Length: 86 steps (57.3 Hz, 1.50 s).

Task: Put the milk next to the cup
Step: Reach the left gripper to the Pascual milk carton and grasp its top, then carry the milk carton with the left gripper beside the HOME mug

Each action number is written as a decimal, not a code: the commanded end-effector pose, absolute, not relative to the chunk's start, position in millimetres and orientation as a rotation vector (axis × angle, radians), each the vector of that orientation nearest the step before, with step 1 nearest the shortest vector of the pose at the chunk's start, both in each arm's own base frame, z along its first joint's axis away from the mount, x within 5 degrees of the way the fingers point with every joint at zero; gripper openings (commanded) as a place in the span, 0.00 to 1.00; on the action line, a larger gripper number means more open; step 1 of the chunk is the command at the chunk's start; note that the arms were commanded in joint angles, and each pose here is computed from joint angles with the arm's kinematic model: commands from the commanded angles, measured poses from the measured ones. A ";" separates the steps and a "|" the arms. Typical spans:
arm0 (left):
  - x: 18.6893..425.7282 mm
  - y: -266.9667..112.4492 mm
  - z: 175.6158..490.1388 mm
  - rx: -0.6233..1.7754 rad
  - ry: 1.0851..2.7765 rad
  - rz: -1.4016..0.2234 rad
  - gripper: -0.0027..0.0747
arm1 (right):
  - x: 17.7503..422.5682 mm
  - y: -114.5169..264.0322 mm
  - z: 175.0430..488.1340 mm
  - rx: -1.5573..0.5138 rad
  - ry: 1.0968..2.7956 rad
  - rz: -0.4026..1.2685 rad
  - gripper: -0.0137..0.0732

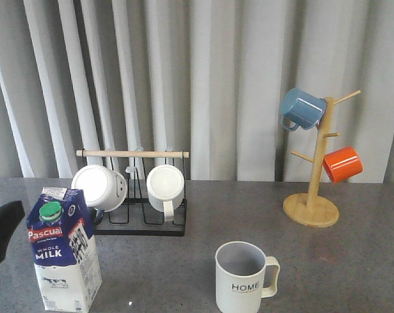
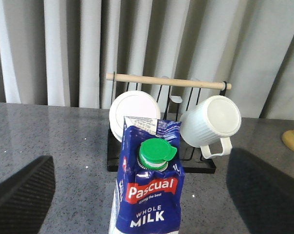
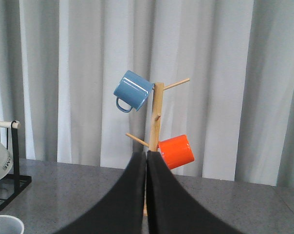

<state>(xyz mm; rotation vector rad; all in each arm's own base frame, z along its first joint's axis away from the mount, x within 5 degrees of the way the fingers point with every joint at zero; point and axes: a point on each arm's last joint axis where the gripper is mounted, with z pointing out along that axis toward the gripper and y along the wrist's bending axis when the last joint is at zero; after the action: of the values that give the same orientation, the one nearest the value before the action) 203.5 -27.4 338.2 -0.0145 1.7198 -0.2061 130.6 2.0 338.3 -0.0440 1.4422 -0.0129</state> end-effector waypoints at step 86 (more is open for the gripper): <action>304.4 -60.1 273.8 -0.002 1.608 -0.240 0.11 | 128.7 2.4 353.4 -0.046 1.342 -0.008 0.15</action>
<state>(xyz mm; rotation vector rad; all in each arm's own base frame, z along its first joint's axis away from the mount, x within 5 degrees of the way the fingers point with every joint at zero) 303.1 -58.4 248.9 0.0070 1.7474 -0.2178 130.6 2.0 338.4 -0.0441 1.4412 -0.0128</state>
